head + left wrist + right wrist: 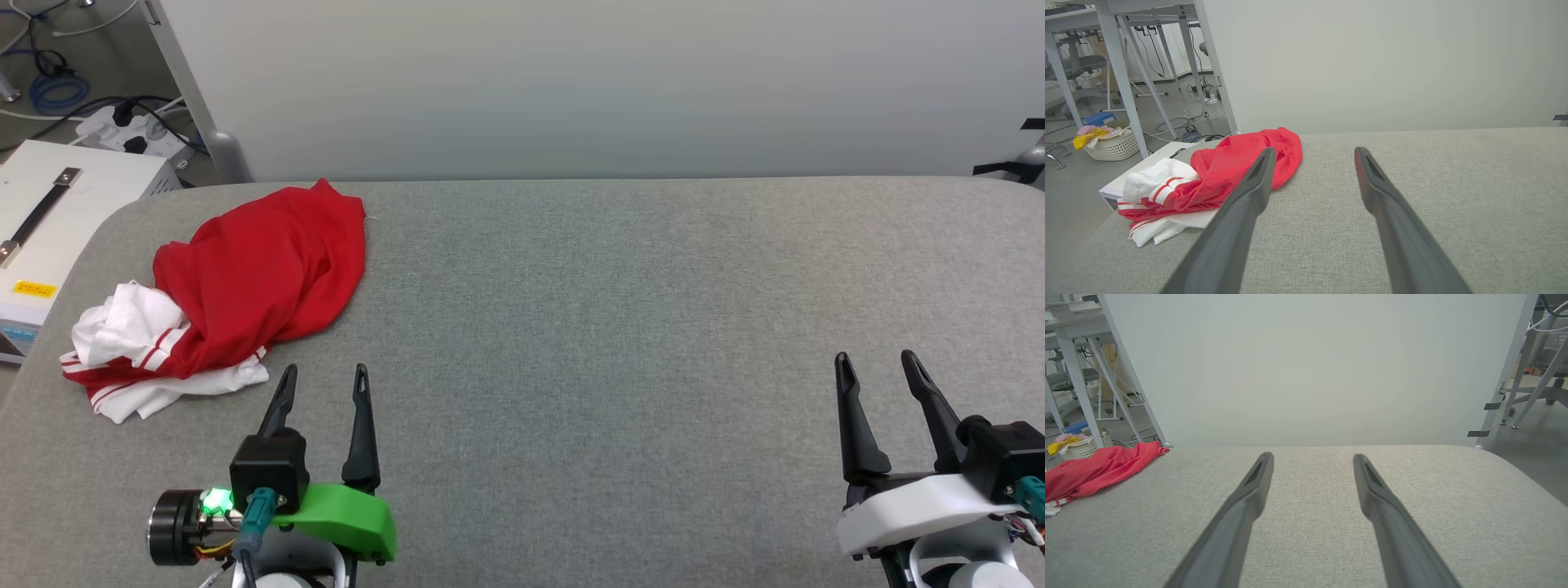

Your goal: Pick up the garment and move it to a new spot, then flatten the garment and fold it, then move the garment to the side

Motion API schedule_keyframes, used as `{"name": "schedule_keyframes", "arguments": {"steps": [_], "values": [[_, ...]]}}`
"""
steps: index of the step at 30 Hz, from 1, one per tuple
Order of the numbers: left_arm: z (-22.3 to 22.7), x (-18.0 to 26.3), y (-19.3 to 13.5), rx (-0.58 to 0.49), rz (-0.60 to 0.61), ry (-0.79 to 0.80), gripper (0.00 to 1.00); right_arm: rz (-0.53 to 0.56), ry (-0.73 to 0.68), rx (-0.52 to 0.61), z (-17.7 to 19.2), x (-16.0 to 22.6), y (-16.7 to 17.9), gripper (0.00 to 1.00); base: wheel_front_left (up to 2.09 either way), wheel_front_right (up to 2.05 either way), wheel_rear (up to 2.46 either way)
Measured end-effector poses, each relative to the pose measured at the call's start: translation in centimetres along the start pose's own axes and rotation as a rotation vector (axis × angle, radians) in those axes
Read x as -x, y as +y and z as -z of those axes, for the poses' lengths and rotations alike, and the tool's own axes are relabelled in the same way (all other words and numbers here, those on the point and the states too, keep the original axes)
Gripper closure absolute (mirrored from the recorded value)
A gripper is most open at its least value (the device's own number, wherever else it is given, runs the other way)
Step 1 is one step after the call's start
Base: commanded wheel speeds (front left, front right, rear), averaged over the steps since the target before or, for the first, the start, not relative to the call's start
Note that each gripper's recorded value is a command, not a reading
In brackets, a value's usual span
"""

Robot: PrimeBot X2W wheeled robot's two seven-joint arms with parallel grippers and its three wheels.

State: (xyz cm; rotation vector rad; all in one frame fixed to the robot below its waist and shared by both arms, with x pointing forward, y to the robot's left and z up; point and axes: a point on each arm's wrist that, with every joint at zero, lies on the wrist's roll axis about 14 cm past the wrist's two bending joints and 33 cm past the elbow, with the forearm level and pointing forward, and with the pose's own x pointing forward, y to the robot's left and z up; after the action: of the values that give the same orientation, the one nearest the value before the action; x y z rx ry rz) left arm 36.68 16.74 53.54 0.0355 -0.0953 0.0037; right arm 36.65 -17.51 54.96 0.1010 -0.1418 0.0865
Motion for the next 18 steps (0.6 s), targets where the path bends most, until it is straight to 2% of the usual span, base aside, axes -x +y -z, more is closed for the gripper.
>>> {"name": "schedule_keyframes", "arguments": {"steps": [18], "values": [[-0.42,0.13,-0.42,0.01,0.009,-0.033,0.0,-0.016,-0.04,-0.008,-0.58,0.24,0.56,0.0,0.0,0.0,0.0]]}}
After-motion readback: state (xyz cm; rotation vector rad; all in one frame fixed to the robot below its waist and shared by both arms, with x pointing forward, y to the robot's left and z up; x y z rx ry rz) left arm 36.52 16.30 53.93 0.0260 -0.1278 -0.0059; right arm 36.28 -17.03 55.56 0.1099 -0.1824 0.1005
